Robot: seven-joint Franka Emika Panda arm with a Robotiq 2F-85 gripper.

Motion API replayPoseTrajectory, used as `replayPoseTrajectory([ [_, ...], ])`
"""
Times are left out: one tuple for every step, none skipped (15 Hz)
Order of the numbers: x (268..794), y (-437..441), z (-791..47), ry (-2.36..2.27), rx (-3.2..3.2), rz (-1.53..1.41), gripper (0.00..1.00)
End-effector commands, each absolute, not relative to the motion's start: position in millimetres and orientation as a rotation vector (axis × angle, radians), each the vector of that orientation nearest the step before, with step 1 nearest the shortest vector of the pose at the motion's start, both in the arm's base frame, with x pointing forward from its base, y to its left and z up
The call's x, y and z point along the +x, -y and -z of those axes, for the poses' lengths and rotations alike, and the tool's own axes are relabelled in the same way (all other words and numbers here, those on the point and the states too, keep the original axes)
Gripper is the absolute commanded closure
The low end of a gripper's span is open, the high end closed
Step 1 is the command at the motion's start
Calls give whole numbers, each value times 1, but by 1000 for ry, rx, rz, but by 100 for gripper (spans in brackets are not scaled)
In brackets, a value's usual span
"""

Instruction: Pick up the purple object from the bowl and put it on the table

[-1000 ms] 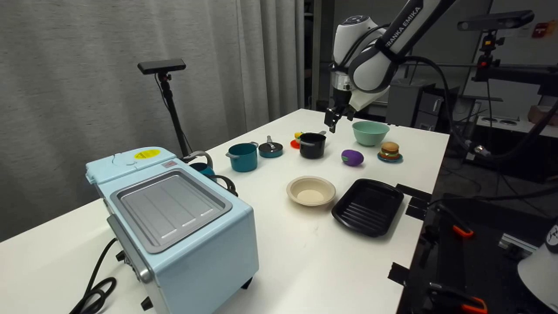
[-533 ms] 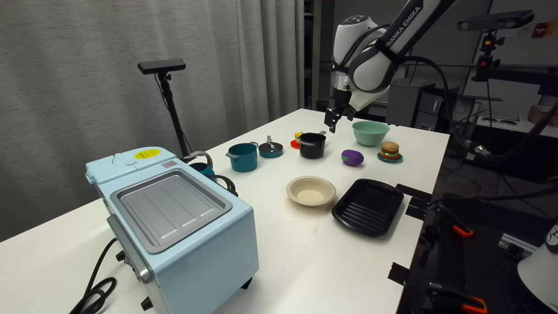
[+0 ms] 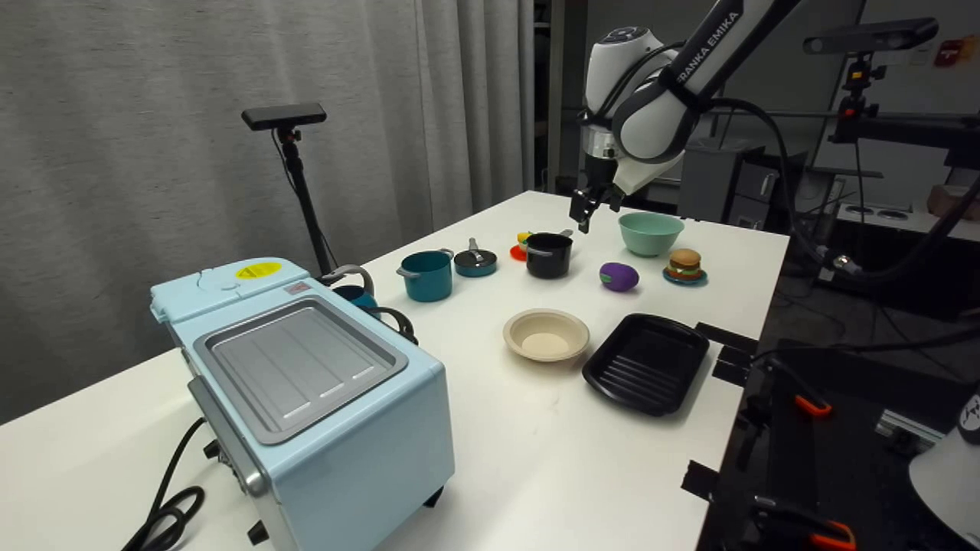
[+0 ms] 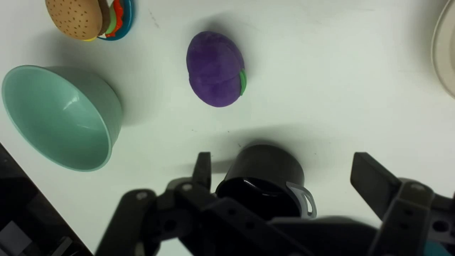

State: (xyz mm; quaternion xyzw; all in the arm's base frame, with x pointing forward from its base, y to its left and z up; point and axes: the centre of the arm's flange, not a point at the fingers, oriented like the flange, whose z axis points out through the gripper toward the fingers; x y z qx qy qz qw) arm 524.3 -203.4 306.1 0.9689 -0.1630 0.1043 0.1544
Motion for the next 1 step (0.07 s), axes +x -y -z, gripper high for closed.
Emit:
replayPoseTrajectory([
  [524,203,-306,467,2777,-299,0],
])
